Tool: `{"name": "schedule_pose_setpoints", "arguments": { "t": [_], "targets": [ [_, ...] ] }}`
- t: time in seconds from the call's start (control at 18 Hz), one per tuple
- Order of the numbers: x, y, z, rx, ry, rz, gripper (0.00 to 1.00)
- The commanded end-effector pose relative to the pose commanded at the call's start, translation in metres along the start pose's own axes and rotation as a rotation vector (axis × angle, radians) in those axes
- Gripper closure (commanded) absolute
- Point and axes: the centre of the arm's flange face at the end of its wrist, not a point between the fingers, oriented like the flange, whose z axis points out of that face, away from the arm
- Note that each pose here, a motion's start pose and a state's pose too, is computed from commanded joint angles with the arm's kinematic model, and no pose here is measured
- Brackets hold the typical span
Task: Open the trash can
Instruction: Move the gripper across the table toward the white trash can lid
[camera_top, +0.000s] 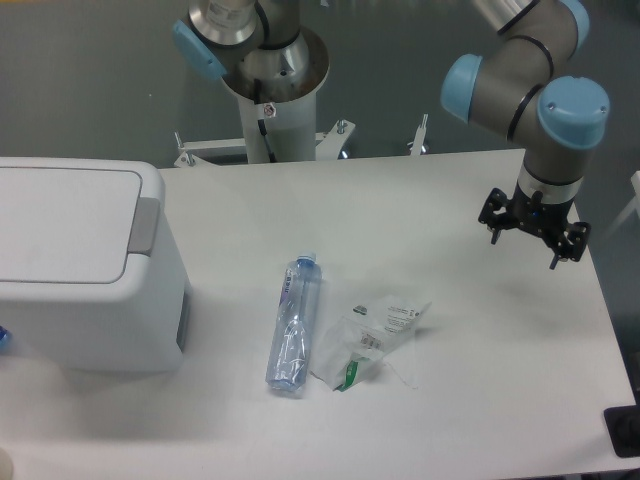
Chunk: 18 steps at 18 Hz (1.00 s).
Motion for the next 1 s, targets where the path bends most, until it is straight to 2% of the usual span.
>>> {"name": "schedule_pose_setpoints", "arguments": {
  "t": [0.28, 0.39, 0.5, 0.83, 1.0],
  "targets": [
    [-0.002, 0.000, -0.007, -0.001, -0.013, -0.014, 0.00],
    [0.000, -0.001, -0.019, -0.001, -0.019, -0.056, 0.00],
    [0.004, -0.002, -0.026, -0.003, 0.004, -0.126, 0.00],
    [0.023, -0.074, -0.066, -0.016, 0.111, -0.214, 0.00],
    [0.042, -0.104, -0.086, -0.012, 0.216, -0.236, 0.00]
  ]
}}
